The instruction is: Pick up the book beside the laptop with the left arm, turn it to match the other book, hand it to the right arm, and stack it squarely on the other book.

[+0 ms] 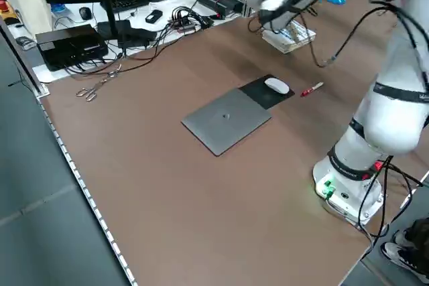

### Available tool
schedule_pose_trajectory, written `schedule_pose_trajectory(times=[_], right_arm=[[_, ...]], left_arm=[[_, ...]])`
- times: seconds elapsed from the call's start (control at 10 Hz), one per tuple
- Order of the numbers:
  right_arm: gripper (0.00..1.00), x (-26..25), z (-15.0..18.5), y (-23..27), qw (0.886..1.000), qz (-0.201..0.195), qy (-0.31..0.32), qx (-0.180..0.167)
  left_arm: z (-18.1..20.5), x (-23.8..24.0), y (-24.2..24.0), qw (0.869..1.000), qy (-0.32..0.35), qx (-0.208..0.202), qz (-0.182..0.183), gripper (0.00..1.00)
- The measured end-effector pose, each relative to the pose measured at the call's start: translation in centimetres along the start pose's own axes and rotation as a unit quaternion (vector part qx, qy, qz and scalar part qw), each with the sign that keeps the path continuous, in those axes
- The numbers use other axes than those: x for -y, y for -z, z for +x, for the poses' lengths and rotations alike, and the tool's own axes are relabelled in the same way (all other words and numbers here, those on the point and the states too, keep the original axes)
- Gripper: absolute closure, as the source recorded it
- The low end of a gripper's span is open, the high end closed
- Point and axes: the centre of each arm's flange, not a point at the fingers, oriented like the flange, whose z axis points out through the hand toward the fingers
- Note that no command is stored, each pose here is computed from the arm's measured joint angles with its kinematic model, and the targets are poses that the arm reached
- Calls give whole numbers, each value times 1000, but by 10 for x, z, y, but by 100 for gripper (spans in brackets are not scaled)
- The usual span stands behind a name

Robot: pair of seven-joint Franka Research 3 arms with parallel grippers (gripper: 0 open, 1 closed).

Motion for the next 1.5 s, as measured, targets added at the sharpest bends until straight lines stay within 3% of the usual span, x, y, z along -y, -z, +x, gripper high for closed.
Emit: schedule_pose_trajectory(times=[0.3,0.6,0.8,1.5], right_arm=[[0,1,-1,-1,1000,0,1,6],[0,1,-1,-1,1000,0,1,5],[0,1,-1,-1,1000,0,1,6],[0,-2,-1,0,1000,-1,-1,4]], left_arm=[[46,15,2,1000,-16,19,-3,82],[68,23,-19,998,-51,46,-2,82],[87,32,-35,995,-70,64,-32,82],[109,13,-136,968,-182,160,-63,82]])
